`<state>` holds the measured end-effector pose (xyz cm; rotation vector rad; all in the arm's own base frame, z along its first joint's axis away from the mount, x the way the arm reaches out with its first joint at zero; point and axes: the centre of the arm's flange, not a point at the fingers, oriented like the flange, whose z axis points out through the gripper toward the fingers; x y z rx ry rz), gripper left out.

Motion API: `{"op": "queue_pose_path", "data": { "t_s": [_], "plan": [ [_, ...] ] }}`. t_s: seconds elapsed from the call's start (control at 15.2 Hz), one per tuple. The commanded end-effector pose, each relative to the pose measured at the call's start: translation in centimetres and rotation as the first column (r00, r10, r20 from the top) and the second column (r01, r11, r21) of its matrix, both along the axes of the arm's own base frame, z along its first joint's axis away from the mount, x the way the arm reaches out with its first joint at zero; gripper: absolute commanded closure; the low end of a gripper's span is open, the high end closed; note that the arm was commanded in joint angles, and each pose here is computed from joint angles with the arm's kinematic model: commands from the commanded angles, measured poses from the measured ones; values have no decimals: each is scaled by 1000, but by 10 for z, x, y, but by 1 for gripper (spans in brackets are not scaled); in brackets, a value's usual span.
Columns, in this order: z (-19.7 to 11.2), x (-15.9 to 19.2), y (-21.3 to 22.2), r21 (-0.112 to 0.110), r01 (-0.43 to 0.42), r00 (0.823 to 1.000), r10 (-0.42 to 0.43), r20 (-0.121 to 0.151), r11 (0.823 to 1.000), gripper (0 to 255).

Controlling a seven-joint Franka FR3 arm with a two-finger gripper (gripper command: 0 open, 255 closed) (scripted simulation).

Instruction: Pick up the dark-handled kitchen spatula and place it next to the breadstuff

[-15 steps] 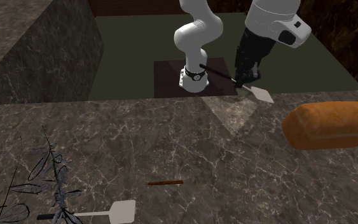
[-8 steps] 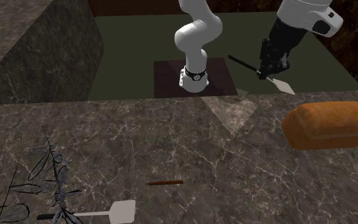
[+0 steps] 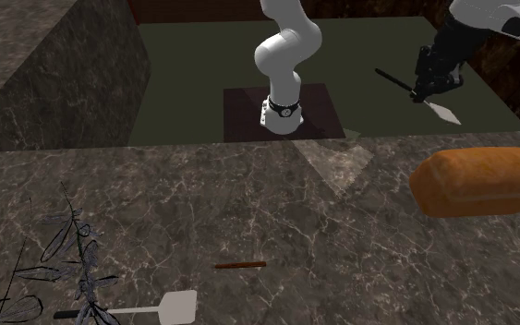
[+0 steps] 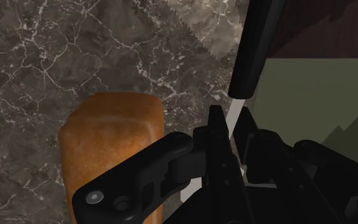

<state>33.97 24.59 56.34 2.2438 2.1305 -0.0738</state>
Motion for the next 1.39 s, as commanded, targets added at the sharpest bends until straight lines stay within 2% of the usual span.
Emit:
{"op": "queue_pose_path", "data": {
  "t_s": [0.0, 0.13, 1.32],
  "plan": [
    [3, -10, 24, 0, 1, 1000, -1, 0, 1000, 255],
    [3, -17, 44, 0, 1, 1000, -1, 0, 1000, 255],
    [-92, -17, 44, 0, 1, 1000, -1, 0, 1000, 255]
  ]
}}
